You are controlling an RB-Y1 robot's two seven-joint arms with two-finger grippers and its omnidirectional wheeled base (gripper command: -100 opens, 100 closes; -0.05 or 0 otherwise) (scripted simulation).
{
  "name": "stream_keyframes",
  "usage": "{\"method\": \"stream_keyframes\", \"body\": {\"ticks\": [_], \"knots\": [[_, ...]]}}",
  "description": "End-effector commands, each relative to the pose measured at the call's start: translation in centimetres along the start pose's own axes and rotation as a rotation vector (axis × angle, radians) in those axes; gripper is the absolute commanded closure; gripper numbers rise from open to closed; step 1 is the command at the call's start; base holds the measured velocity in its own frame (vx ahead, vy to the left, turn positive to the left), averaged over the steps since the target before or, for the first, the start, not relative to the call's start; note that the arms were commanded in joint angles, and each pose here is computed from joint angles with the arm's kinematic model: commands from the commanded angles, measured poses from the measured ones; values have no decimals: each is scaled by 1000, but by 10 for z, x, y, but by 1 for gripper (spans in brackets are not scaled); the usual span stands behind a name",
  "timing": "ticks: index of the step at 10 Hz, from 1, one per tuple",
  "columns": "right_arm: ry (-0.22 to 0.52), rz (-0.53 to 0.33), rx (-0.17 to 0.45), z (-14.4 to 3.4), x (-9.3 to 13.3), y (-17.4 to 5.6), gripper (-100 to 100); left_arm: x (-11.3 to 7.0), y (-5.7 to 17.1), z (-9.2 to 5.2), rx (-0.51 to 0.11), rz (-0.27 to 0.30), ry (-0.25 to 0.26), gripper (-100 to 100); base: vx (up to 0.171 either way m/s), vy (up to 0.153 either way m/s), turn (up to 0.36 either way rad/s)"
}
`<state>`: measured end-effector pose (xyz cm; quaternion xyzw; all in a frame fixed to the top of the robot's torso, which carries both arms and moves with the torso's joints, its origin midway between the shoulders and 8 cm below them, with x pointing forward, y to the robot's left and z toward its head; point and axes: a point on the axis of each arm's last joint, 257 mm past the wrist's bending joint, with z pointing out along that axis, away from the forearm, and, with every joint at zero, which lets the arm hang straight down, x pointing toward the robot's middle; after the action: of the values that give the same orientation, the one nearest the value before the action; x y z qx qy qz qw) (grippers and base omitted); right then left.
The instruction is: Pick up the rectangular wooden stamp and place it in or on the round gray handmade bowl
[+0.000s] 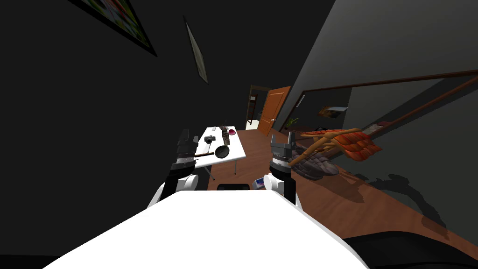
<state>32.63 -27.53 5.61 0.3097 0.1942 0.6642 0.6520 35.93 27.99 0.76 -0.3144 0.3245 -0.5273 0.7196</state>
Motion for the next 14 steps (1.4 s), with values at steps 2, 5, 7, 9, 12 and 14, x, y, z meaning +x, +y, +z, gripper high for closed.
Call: {"method": "stream_keyframes", "body": {"ticks": [2,5,7,9,12,14], "knots": [[0,0,0,0,0,0,0,4,10,2,-17,34,49,-100,-12,-45,37],[0,0,0,0,0,0,0,6,38,5,-77,89,114,-100,-35,-98,62],[0,0,0,0,0,0,0,3,68,8,-143,132,152,-100,-67,-143,62],[0,0,0,0,0,0,0,0,85,9,-182,158,174,-100,-30,-133,57],[0,0,0,0,0,0,0,-10,125,11,-274,209,207,-100,-42,-93,39],[0,0,0,0,0,0,0,-17,146,12,-326,236,222,-100,-31,-76,43]]}}
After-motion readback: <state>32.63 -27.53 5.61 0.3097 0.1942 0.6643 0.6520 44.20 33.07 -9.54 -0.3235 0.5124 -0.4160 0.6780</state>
